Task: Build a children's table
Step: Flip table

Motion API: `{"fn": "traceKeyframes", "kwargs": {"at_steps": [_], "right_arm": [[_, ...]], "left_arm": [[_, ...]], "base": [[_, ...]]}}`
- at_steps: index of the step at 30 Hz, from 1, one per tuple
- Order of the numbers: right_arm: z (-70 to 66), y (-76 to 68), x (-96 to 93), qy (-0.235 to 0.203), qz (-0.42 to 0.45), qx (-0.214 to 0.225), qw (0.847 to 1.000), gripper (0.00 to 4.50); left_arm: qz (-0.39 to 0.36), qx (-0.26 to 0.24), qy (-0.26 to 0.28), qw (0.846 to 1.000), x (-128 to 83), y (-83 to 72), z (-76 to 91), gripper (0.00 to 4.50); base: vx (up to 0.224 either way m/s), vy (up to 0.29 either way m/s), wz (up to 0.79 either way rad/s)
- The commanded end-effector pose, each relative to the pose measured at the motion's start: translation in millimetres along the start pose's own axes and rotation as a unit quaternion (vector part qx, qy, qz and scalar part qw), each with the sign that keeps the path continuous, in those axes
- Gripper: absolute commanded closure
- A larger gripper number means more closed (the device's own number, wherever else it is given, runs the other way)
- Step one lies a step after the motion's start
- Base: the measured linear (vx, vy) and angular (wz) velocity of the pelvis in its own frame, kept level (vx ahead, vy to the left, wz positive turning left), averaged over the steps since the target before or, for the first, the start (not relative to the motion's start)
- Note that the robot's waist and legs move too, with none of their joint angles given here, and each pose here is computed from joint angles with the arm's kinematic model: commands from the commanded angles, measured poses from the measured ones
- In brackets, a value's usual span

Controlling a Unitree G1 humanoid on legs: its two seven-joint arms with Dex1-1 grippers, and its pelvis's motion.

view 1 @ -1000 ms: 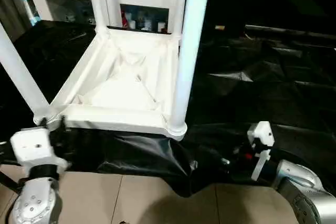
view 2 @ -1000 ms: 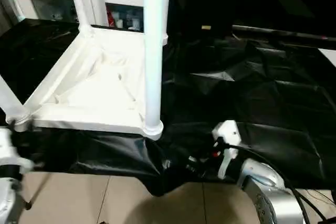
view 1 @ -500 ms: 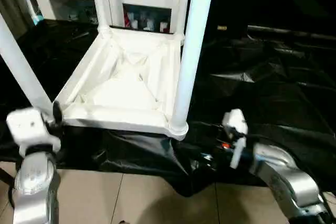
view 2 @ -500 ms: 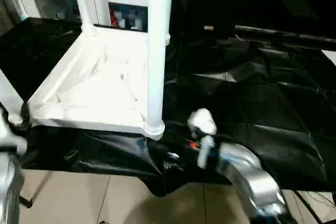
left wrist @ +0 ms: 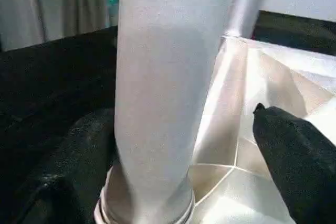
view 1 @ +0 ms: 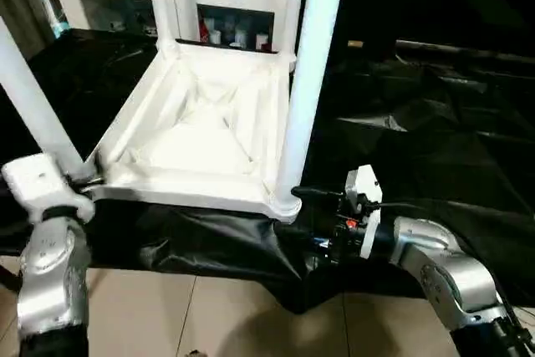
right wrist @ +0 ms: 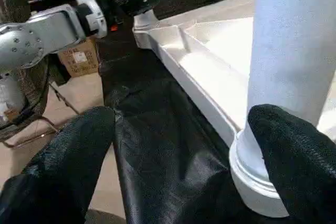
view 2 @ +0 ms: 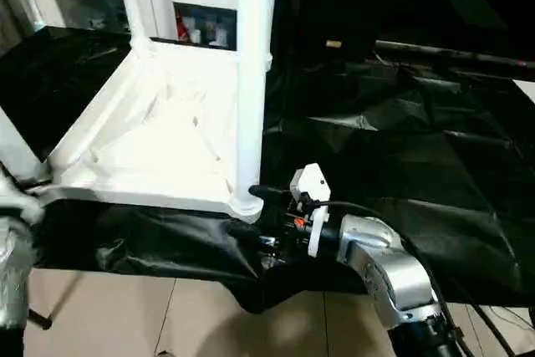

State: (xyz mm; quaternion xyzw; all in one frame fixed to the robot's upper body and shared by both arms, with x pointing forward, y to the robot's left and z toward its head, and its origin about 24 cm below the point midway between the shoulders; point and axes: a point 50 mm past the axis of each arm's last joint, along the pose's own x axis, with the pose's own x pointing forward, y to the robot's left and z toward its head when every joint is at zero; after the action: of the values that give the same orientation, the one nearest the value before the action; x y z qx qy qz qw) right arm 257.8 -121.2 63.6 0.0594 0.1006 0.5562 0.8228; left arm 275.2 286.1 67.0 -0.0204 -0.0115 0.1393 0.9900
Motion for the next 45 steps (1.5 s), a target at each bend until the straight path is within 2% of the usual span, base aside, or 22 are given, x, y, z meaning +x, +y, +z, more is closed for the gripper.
{"fn": "traceKeyframes", "kwargs": {"at_steps": [1, 3, 7, 9, 12, 13, 18, 20, 23, 25, 36, 40, 43, 45], "right_arm": [[3.8, -2.7, -1.0, 0.009, 0.001, -0.017, 1.000, 0.00], [3.9, -3.2, -1.7, 0.011, 0.000, -0.019, 1.000, 0.00], [5.0, -5.3, -4.2, 0.010, -0.005, -0.022, 1.000, 0.00], [4.5, -5.6, -6.2, 0.010, -0.009, -0.025, 1.000, 0.00], [2.9, -4.8, -9.1, 0.010, -0.012, -0.023, 1.000, 0.00], [2.5, -4.7, -9.6, 0.010, -0.013, -0.023, 1.000, 0.00], [0.5, -5.3, -10.7, 0.011, -0.017, -0.024, 1.000, 0.00], [0.3, -5.7, -11.0, 0.011, -0.019, -0.025, 0.999, 0.00], [-0.2, -6.4, -10.9, 0.010, -0.024, -0.029, 0.999, 0.00], [-1.0, -6.1, -10.2, 0.011, -0.024, -0.030, 0.999, 0.00], [-2.9, -5.8, -9.9, 0.010, -0.029, -0.034, 0.999, 0.00], [-2.5, -9.6, -11.0, 0.003, -0.051, -0.035, 0.998, 0.00], [-0.9, -12.6, -10.6, -0.005, -0.068, -0.037, 0.997, 0.00], [0.8, -14.9, -9.8, -0.011, -0.080, -0.037, 0.996, 0.00]], "left_arm": [[-0.043, 0.008, 0.029, 0.999, 6, -13.2, -9.1, 0.02], [-0.036, 0.012, 0.036, 0.999, 8, -11.7, -11.2, 0.28], [0.001, 0.001, 0.036, 0.999, 16, -6.6, -9.5, 0.48], [-0.006, -0.008, 0.030, 0.999, 19, -10.3, -6.3, 0.73], [-0.024, -0.019, 0.035, 0.999, 20, -17.6, -7.6, 0.78], [-0.028, -0.020, 0.037, 0.999, 20, -19.1, -8.5, 1.05], [-0.034, -0.028, 0.039, 0.998, 21, -22.3, -10.2, 1.23], [-0.037, -0.033, 0.040, 0.998, 21, -24.2, -9.9, 1.59], [-0.044, -0.052, 0.045, 0.997, 19, -29.3, -10.8, 1.60], [-0.050, -0.069, 0.050, 0.995, 16, -34.8, -13.4, 1.95], [-0.103, -0.102, 0.056, 0.988, 11, -57.6, -16.0, 2.12], [-0.159, -0.189, 0.049, 0.968, 5, -79.7, -9.1, 2.12], [-0.192, -0.270, 0.049, 0.942, -2, -101.6, -3.0, 2.12], [-0.205, -0.307, 0.052, 0.928, -5, -114.9, 0.6, 2.12]], "base": [[0.000, 0.000, 0.00], [0.000, 0.000, 0.00], [0.000, 0.000, 0.00], [0.000, 0.000, 0.00], [0.000, 0.000, 0.00], [0.000, 0.000, 0.00], [0.000, 0.000, 0.00], [0.000, 0.000, 0.00], [0.000, 0.000, 0.00], [0.000, 0.000, 0.00], [0.000, 0.000, 0.00], [0.000, 0.000, 0.00], [0.000, 0.000, 0.00], [0.000, 0.000, 0.00]]}}
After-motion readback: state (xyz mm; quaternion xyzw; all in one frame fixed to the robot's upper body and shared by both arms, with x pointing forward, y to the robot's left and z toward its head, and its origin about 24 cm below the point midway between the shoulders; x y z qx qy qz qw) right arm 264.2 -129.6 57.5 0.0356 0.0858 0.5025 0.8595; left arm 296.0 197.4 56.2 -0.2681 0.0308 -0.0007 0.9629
